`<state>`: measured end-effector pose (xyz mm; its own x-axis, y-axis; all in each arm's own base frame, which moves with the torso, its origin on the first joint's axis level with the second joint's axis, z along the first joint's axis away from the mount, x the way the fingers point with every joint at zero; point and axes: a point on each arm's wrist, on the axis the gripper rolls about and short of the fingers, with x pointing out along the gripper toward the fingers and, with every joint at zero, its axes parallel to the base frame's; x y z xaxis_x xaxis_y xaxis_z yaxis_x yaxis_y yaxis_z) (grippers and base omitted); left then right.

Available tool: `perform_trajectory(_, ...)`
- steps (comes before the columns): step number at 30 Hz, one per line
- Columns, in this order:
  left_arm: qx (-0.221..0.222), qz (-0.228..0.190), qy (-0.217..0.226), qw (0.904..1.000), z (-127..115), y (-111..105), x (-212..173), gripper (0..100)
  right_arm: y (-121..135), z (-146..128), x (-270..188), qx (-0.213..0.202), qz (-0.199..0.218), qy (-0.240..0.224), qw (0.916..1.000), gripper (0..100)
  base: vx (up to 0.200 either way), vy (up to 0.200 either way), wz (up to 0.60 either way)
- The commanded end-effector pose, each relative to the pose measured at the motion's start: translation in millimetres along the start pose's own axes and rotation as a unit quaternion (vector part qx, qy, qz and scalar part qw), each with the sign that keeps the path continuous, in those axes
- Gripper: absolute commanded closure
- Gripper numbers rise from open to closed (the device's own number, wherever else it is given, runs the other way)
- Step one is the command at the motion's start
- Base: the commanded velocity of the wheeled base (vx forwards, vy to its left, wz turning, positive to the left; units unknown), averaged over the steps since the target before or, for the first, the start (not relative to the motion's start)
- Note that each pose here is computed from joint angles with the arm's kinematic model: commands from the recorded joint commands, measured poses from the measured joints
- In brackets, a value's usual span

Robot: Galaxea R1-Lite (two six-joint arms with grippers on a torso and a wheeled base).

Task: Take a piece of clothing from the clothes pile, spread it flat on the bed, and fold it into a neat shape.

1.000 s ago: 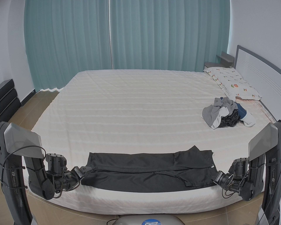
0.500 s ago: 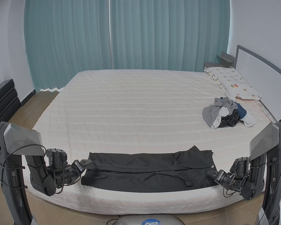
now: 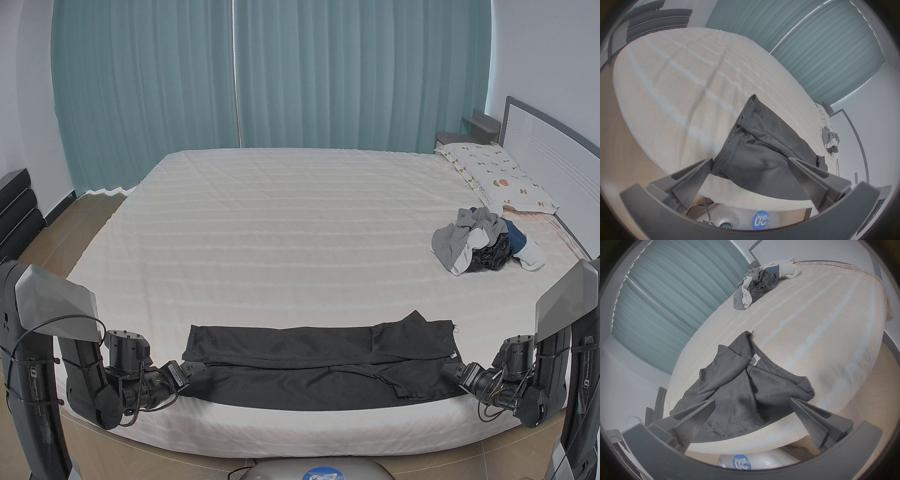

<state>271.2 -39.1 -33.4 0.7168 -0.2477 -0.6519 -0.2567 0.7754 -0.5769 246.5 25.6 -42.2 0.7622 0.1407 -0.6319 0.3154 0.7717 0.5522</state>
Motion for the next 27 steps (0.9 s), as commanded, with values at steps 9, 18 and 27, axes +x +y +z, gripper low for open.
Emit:
perform_trajectory(9,0.009,0.013,0.008,0.9998,-8,6,0,100,2,0,0,-0.001,0.004,-0.002,1.0000,0,0.000,0.000,0.00)
perform_trajectory(18,0.068,0.072,0.021,0.9948,-20,22,-9,100,2,2,-4,0.000,0.007,-0.004,1.0000,0,0.000,0.000,0.00)
perform_trajectory(27,0.066,0.088,0.016,0.9938,-19,26,-8,100,2,2,-4,0.000,0.007,-0.004,1.0000,0,0.000,0.000,0.00)
